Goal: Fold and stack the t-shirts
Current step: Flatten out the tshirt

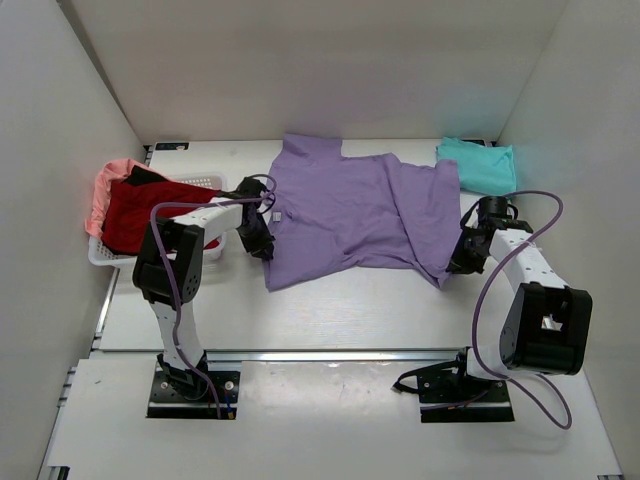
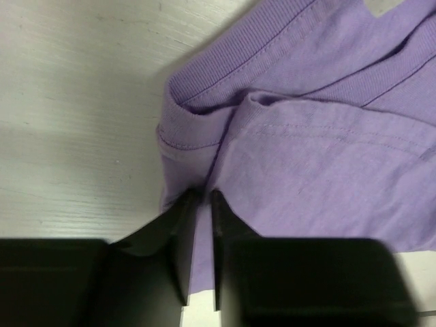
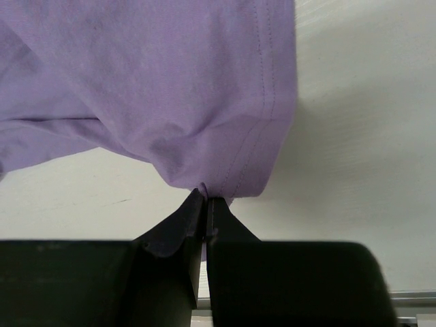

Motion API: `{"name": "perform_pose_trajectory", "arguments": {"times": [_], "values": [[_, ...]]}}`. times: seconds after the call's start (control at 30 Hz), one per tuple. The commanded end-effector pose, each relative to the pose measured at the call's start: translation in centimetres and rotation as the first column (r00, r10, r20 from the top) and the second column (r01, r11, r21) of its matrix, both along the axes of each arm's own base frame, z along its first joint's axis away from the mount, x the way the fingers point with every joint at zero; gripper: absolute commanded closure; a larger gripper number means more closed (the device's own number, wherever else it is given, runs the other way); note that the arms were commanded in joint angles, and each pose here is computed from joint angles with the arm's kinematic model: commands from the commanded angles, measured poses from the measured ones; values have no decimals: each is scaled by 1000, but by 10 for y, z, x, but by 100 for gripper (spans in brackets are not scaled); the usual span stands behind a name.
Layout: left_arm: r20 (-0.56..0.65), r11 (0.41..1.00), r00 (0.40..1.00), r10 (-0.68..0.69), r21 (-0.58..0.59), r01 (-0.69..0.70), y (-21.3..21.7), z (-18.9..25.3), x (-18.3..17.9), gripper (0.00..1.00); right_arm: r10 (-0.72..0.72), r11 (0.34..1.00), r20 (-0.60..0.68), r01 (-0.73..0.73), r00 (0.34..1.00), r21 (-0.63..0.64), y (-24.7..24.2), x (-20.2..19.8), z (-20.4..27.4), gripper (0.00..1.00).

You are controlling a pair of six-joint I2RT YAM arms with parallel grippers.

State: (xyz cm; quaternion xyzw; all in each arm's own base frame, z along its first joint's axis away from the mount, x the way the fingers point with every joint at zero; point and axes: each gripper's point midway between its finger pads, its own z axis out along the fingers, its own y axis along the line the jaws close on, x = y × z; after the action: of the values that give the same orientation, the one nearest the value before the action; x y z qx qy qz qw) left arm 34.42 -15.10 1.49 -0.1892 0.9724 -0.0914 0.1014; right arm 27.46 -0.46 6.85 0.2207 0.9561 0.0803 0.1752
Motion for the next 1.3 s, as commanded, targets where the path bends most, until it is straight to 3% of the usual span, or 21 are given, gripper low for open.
{"name": "perform_pose_trajectory", "arguments": {"times": [0.0,0.1,0.17,0.43,0.57,0.8,0.93,1.03,1.1,1.13,1.27], "values": [[42,1000,999,-15,11,15,-2,9,11,78,-11,1000,47,12,999,-20,-8,8,11,99],[46,1000,999,-13,-1,13,-5,13,13,96,-14,999,53,16,998,-31,-12,9,13,100],[60,1000,998,-18,-13,19,-6,21,16,100,-24,999,59,26,998,-39,-17,9,14,100],[182,992,983,-20,-122,42,-18,101,33,100,-31,993,78,40,996,-114,-39,3,25,100],[227,991,974,-3,-131,33,-3,133,19,100,-84,983,62,93,995,-158,-53,-12,26,100],[213,990,976,40,-143,-9,24,142,-10,100,-162,959,4,159,987,-236,-68,-43,22,100],[262,991,965,14,-135,23,25,161,-17,100,-165,953,-6,158,986,-258,-71,-52,22,99],[250,990,968,-14,-129,48,21,150,-23,100,-158,960,-3,153,987,-234,-66,-53,20,100],[208,984,978,-31,-168,67,8,131,-28,81,-153,966,2,150,988,-211,-62,-53,17,100],[201,982,978,-55,-167,90,-1,125,-29,66,-152,968,-2,148,988,-204,-61,-53,16,100],[144,991,983,-113,-62,123,1,87,-26,61,-145,968,-7,141,989,-206,-58,-61,11,98]]}}
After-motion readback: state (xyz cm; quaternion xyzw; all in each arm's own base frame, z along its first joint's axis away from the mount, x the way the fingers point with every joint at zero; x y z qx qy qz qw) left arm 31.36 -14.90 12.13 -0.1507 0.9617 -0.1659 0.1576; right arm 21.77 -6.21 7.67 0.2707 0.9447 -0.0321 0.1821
